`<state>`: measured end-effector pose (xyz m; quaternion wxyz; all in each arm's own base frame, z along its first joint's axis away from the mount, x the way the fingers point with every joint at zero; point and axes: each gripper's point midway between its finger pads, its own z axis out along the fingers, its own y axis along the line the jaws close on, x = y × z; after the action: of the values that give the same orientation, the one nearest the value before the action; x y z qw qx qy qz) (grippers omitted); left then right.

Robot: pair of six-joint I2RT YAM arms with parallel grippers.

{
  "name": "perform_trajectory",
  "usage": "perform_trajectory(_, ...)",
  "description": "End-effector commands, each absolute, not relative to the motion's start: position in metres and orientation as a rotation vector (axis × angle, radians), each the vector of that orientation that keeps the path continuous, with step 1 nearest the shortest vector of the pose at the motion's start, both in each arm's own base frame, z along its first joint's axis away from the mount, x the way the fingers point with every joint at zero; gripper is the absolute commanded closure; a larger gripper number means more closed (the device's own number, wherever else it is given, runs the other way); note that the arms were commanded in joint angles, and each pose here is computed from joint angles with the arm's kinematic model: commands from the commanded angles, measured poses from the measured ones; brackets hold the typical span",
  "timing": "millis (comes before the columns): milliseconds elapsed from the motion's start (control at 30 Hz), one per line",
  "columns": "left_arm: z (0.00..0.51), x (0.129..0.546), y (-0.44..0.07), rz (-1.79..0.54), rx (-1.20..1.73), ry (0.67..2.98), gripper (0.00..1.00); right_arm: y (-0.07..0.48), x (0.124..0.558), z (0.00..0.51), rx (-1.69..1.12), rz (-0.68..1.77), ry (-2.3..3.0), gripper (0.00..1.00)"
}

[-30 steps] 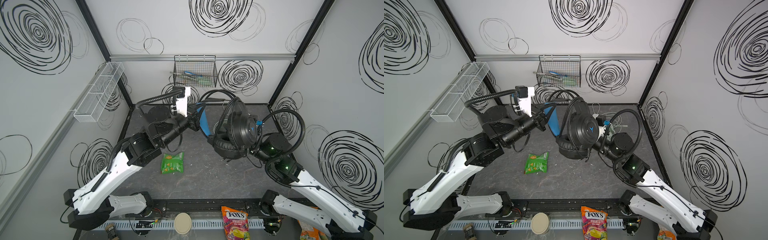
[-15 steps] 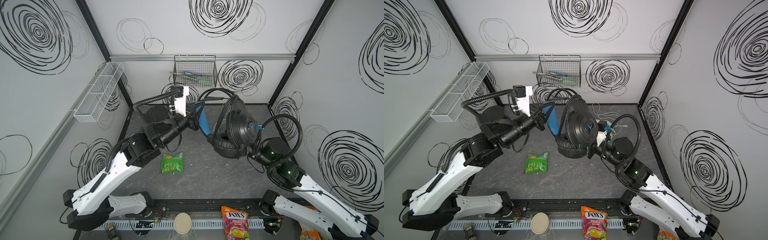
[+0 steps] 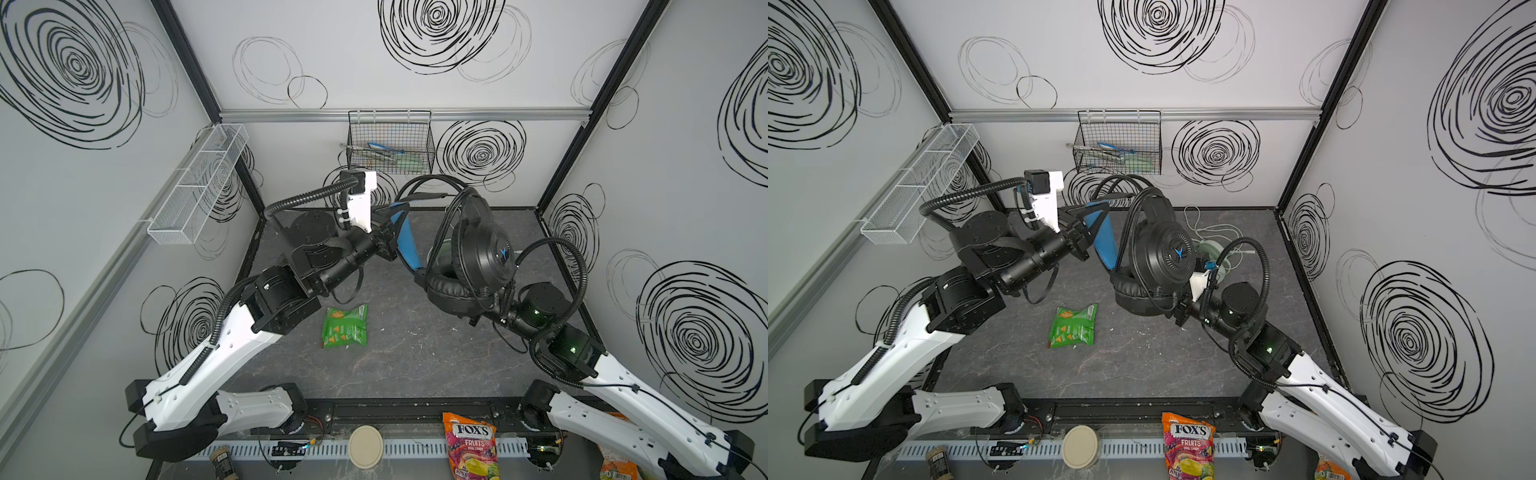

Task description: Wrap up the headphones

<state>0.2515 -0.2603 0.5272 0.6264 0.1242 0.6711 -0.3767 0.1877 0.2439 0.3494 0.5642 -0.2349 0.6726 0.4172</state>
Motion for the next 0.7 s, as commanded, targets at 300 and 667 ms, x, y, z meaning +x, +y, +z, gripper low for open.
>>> perform_trajectory(300,0.600,0.233,-0.235,-0.995,0.162,1.320,1.00,0.239,0.181,0.326,-0.539,0.986,1.636,0.51)
perform_trajectory(667,0.602,0.235,-0.228,-1.002,0.148,1.312,1.00,0.237,0.182,0.316,-0.525,0.976,1.654,0.56)
